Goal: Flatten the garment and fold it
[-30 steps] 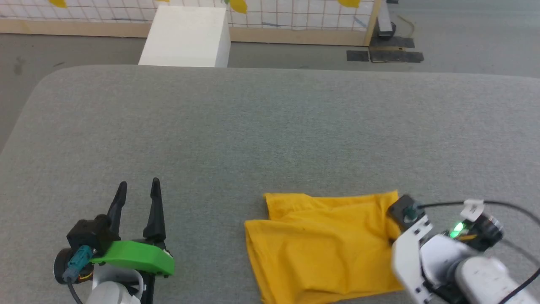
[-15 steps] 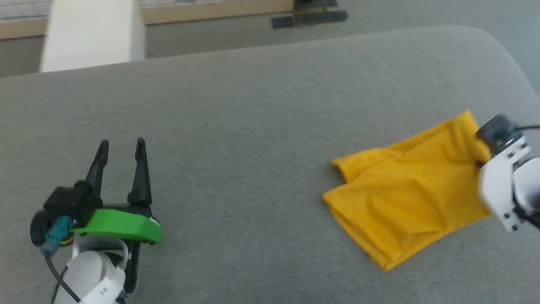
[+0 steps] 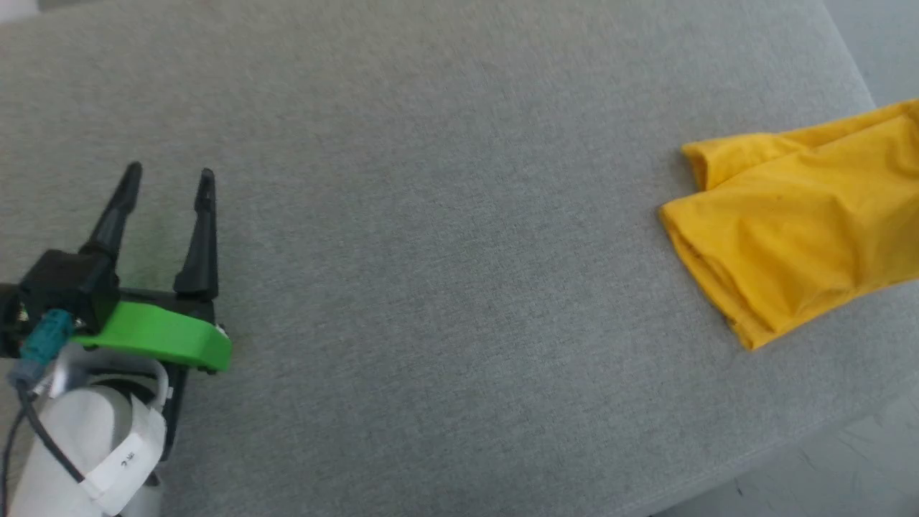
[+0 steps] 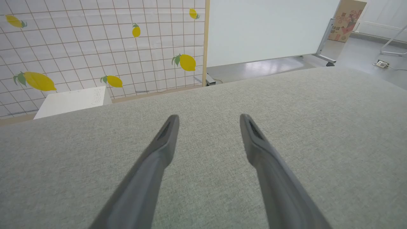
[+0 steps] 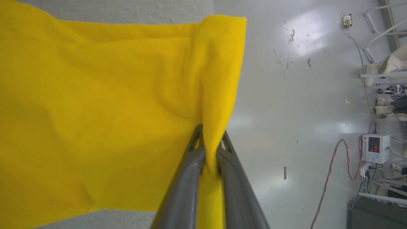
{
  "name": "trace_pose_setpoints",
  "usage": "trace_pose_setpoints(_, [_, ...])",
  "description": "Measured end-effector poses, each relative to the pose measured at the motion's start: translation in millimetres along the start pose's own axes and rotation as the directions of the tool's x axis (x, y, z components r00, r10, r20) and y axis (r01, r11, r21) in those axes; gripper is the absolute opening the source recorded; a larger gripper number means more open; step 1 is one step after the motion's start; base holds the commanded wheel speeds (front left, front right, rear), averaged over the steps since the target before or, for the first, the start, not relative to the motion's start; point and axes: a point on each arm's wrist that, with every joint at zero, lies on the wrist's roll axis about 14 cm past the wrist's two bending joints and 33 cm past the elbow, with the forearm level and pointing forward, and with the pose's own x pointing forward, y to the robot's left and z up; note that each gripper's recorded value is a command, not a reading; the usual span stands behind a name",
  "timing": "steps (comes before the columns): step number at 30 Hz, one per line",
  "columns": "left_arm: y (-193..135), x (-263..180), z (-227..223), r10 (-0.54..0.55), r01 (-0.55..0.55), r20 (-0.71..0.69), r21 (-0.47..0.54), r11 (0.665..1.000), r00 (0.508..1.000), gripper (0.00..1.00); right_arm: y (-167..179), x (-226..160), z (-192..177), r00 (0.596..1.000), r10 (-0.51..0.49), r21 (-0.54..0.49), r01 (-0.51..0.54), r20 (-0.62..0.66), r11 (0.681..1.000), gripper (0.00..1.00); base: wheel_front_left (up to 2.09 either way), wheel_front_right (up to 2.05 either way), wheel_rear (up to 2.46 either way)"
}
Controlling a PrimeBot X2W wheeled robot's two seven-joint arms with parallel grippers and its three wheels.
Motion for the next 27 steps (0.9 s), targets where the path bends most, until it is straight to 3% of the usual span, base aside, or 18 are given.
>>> trace_pose_setpoints(4, [3.0, 11.3, -18.3, -0.016, 0.016, -0.039, 0.012, 1.000, 0.999, 1.00, -20.3, 14.8, -5.5, 0.996, -0.083, 0.033, 0.084, -0.023, 0.996, 0.00, 0.00, 0.00, 0.00])
trace_pose_setpoints(5, [4.4, 13.1, -22.2, -0.015, 0.015, -0.047, 0.012, 1.000, 0.999, 1.00, -23.2, 17.6, -8.2, 0.995, -0.096, 0.040, 0.098, -0.036, 0.994, 0.18, 0.00, 0.00, 0.00])
trace_pose_setpoints(6, [5.6, 15.2, -26.3, -0.013, 0.013, -0.052, 0.010, 1.000, 0.999, 1.00, -25.7, 20.9, -13.3, 0.993, -0.108, 0.053, 0.111, -0.056, 0.992, 0.86, 0.00, 0.00, 0.00])
trace_pose_setpoints(7, [6.7, 17.0, -30.7, -0.012, 0.013, -0.060, 0.006, 1.000, 0.998, 1.00, -29.0, 23.7, -18.4, 0.990, -0.123, 0.061, 0.127, -0.071, 0.990, 1.00, 0.00, 0.00, 0.00])
trace_pose_setpoints(13, [6.9, 20.5, -45.9, -0.016, 0.016, -0.084, -0.009, 1.000, 0.996, 1.00, -47.1, 29.5, -25.2, 0.979, -0.192, 0.099, 0.199, -0.076, 0.975, 1.00, 0.00, 0.00, 0.00])
trace_pose_setpoints(17, [8.3, 15.7, -44.3, 0.003, -0.004, -0.079, -0.013, 1.000, 0.997, 1.00, -53.7, 25.8, 1.6, 0.976, -0.212, 0.157, 0.202, 0.049, 0.967, 1.00, 0.00, 0.00, 0.00])
trace_pose_setpoints(20, [9.5, 10.2, -40.0, 0.027, -0.030, -0.065, -0.031, 0.999, 0.997, 1.00, -55.6, 16.6, 43.7, 0.952, -0.216, 0.214, 0.170, 0.215, 0.962, 1.00, 0.00, 0.00, 0.00])
trace_pose_setpoints(24, [11.3, -2.4, -30.1, 0.073, -0.076, -0.042, -0.065, 0.995, 0.996, 1.00, -45.5, -8.3, 109.0, 0.870, -0.189, 0.277, 0.064, 0.454, 0.959, 1.00, 0.00, 0.00, 0.00])
trace_pose_setpoints(27, [12.2, -13.0, -17.1, 0.108, -0.108, -0.007, -0.082, 0.991, 0.994, 1.00, -32.0, -36.9, 152.8, 0.765, -0.165, 0.311, -0.048, 0.623, 0.949, 1.00, 0.00, 0.00, 0.00])
